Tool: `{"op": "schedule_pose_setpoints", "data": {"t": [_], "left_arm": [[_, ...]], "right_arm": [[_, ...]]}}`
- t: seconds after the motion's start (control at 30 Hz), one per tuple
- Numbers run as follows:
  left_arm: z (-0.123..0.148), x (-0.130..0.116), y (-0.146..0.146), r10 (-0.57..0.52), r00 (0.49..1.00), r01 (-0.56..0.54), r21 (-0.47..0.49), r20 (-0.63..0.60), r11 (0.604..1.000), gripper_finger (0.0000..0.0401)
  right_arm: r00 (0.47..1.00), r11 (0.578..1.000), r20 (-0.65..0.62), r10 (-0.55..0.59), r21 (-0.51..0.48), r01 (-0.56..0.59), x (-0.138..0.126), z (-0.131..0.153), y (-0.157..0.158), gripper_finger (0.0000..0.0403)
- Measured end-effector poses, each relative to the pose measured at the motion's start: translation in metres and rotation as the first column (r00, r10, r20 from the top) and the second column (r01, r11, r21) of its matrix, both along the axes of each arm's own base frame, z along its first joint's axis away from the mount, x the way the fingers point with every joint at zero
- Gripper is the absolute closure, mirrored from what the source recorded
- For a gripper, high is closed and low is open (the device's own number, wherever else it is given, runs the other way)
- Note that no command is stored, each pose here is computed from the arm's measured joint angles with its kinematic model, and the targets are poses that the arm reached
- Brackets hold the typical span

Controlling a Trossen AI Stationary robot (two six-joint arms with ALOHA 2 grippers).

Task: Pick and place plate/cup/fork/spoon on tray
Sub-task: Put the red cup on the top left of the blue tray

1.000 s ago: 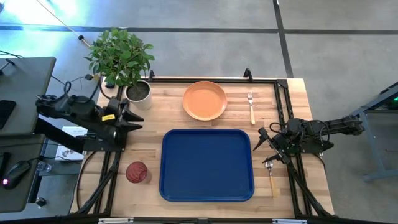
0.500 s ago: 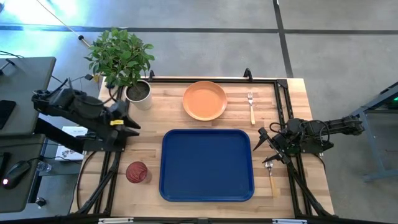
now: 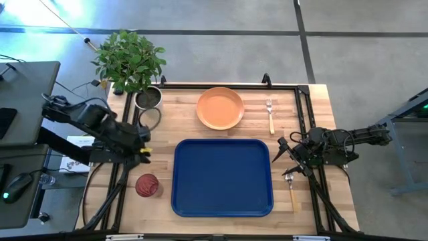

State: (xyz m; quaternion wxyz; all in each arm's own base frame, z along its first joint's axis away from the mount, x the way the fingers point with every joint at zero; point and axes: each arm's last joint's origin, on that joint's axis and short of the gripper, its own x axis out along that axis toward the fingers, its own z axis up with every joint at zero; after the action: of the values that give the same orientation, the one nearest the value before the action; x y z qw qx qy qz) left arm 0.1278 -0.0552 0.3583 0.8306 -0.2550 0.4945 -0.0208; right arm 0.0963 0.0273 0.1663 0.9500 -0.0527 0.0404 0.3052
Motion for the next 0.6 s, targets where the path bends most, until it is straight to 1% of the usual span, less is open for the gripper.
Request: {"op": "schedule_pose_setpoints", "data": {"t": [0.23,0.43,0.6], "left_arm": [[-0.012,0.011,-0.021,-0.013,0.992,0.014,0.006,-0.124,1.000,0.0258],[-0.022,0.016,-0.038,-0.035,0.976,0.041,0.026,-0.214,0.999,0.0279],[-0.028,0.018,-0.050,-0.037,0.966,0.046,0.030,-0.257,0.998,0.0294]], "right_arm": [[1.000,1.000,0.000,0.000,0.000,0.000,0.000,0.000,0.000,0.0109],[1.000,1.000,0.000,0.000,0.000,0.000,0.000,0.000,0.000,0.0109],[1.000,1.000,0.000,0.000,0.000,0.000,0.000,0.000,0.000,0.0109]]}}
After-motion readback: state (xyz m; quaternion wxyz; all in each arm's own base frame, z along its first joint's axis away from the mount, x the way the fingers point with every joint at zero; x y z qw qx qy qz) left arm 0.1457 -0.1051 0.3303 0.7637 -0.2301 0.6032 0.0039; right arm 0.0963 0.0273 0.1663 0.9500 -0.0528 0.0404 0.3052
